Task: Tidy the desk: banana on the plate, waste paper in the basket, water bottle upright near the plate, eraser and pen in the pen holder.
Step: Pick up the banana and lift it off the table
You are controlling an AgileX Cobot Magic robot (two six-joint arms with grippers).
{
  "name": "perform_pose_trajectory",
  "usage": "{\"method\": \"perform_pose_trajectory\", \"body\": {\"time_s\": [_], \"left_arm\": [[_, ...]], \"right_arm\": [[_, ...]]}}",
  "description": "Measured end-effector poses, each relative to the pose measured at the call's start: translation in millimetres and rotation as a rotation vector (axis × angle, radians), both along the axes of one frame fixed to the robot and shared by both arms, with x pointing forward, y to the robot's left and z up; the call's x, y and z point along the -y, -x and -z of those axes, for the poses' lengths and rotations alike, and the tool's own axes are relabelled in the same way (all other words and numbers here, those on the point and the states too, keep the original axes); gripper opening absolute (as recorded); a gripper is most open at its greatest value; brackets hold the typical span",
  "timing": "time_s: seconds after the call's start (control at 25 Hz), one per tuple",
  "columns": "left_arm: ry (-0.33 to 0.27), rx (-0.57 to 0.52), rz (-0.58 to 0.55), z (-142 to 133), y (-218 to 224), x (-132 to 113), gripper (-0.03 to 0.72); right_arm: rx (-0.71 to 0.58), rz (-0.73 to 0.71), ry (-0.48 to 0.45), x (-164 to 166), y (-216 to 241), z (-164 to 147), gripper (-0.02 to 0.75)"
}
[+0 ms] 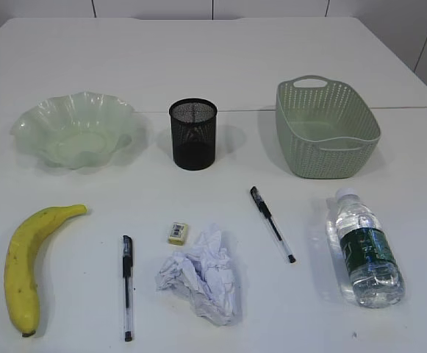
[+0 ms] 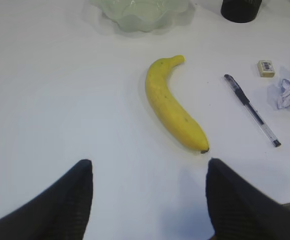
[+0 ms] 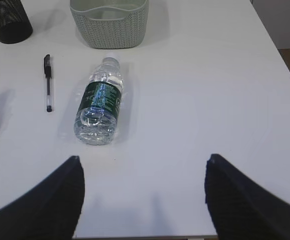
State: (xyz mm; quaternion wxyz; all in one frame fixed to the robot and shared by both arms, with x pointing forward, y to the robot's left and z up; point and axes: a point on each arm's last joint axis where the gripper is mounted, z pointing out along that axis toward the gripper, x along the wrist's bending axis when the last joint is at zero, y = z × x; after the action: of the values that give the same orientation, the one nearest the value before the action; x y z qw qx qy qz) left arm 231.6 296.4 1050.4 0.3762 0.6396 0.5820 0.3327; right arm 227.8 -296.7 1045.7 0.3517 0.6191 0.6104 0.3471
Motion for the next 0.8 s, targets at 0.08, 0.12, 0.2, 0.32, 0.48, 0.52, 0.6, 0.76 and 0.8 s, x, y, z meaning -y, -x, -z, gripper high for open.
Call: {"method": "perform_pose_trajectory", "body": {"time_s": [0.08,0.12,0.2,0.32,0.48,0.52,0.6,0.76,0.8], "left_arm": [[0.000,0.000,0.000,0.0,0.0,0.0,0.494],[0.000,0.000,0.000,0.0,0.0,0.0,0.492],[0.000,0.000,0.000,0.0,0.0,0.0,0.489],[0.000,0.000,0.000,0.0,0.0,0.0,0.486],[0.000,0.000,0.000,0.0,0.0,0.0,0.485],[0.000,0.000,0.000,0.0,0.0,0.0,0.485],[0.000,0.000,0.000,0.0,0.0,0.0,0.484],[0.000,0.000,0.000,0.0,0.0,0.0,0.484],[0.000,0.000,0.000,0.0,0.0,0.0,0.484]], "right_arm": [[0.000,0.000,0.000,0.0,0.0,0.0,0.565],[0.000,0.000,0.000,0.0,0.0,0.0,0.565],[0.000,-0.001,-0.001,-0.1,0.0,0.0,0.565],[0.000,-0.001,-0.001,-0.1,0.0,0.0,0.565],[0.000,-0.001,-0.001,-0.1,0.0,0.0,0.565],[0.000,-0.001,-0.001,-0.1,0.0,0.0,0.565],[0.000,-0.001,-0.001,-0.1,0.0,0.0,0.565],[0.000,-0.001,-0.001,-0.1,0.0,0.0,0.565],[0.000,-0.001,-0.001,-0.1,0.0,0.0,0.565]]}}
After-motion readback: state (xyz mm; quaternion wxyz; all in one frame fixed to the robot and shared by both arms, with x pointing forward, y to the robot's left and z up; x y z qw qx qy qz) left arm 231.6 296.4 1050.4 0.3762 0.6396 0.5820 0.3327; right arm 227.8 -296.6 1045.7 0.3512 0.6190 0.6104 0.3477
